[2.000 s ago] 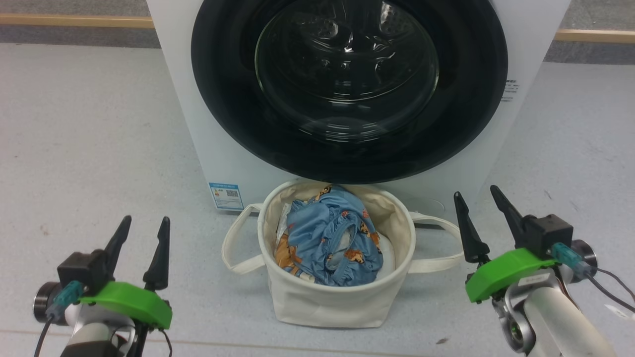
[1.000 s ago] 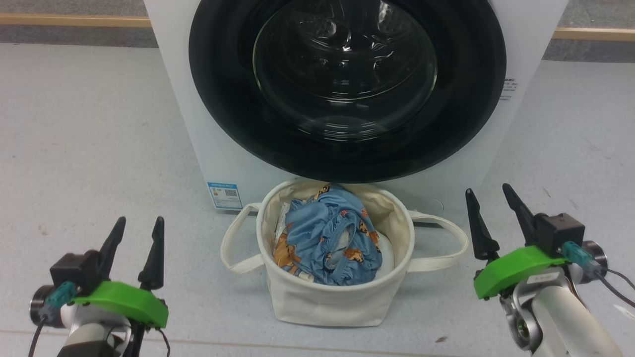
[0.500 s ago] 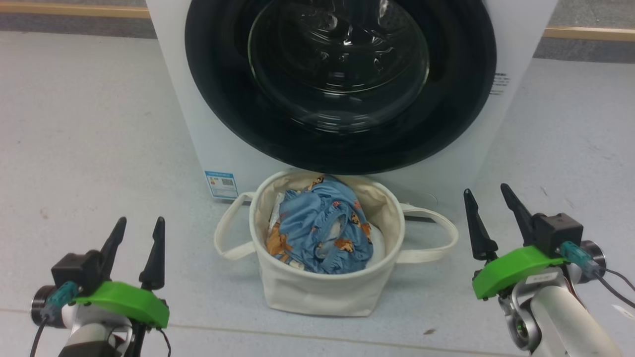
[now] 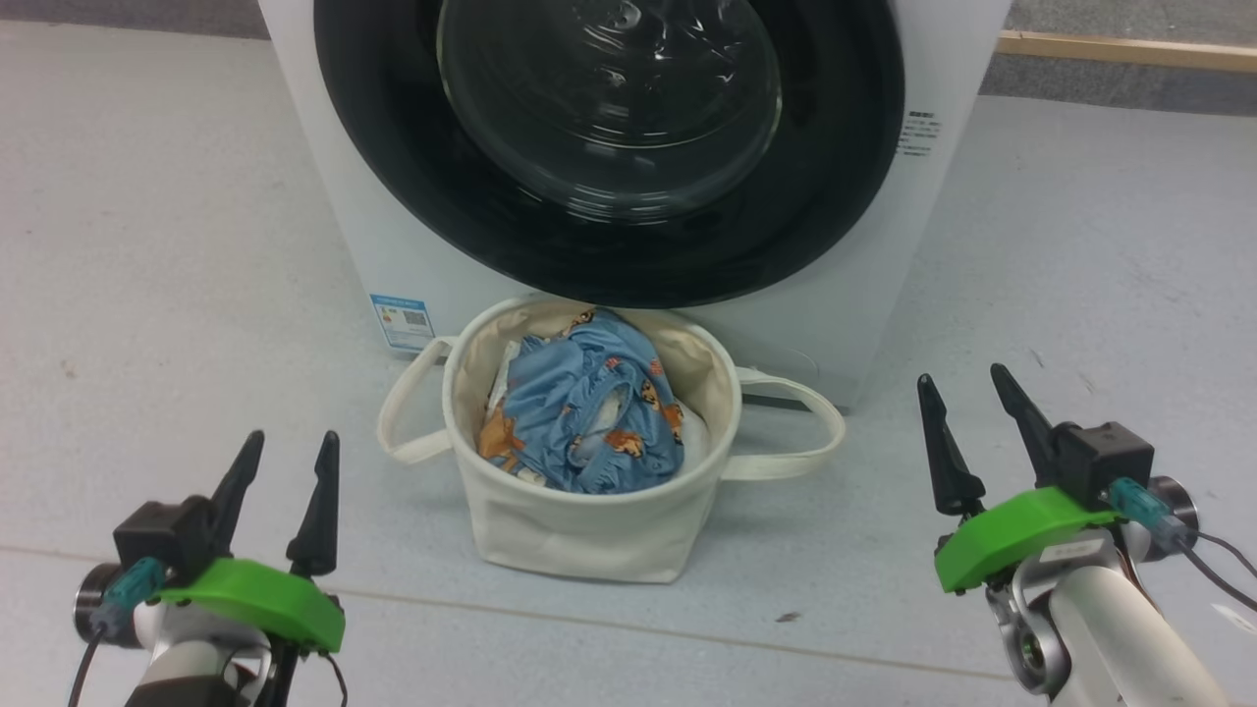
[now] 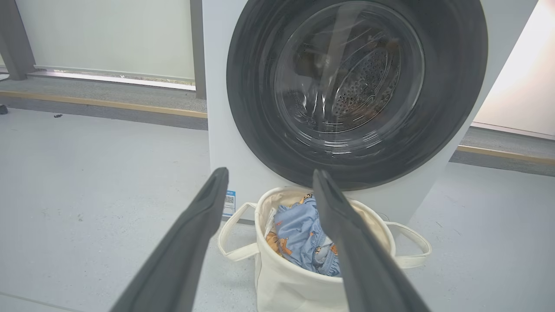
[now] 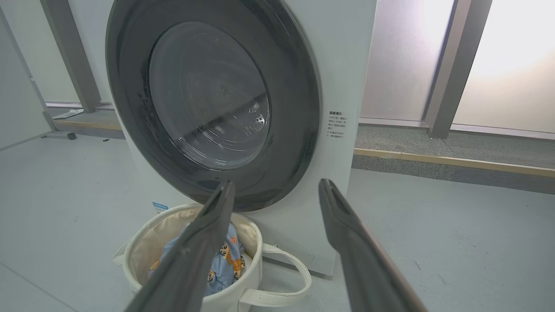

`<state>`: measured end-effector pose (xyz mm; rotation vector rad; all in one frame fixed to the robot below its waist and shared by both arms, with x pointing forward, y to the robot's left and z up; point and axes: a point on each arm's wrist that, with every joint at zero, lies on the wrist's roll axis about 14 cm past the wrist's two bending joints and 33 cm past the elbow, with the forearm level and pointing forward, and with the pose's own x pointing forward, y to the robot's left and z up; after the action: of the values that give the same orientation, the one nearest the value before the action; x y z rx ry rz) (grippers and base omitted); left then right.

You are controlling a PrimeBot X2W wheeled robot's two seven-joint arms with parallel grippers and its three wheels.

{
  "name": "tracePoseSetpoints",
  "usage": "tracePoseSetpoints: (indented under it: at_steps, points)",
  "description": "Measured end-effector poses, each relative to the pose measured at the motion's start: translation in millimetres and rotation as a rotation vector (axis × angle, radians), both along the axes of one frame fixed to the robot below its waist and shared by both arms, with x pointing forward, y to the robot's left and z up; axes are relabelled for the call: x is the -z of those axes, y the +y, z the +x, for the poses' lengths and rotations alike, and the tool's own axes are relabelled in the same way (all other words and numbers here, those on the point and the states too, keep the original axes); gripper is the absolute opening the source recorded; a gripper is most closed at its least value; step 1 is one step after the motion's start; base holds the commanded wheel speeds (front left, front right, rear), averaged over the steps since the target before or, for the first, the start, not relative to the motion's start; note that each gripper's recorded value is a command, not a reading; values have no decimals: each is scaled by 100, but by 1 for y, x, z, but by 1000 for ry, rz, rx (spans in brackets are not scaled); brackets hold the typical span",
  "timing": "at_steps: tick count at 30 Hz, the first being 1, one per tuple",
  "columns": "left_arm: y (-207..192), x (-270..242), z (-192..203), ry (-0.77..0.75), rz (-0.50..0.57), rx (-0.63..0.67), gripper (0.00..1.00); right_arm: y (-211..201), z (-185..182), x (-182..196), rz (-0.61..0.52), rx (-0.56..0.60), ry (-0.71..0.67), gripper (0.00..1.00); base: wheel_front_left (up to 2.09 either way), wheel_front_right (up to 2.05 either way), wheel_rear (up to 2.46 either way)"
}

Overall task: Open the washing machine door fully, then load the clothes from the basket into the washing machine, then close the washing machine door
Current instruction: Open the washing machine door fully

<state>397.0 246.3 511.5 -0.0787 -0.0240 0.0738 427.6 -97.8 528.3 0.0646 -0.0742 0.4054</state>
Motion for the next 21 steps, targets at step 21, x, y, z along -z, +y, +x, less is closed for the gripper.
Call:
tracePoseSetpoints:
  at_steps: [21]
  points:
    - [-13,-1,6,-11,-38,40,100,-10,3,1,13,34,6,100,38,38,-76]
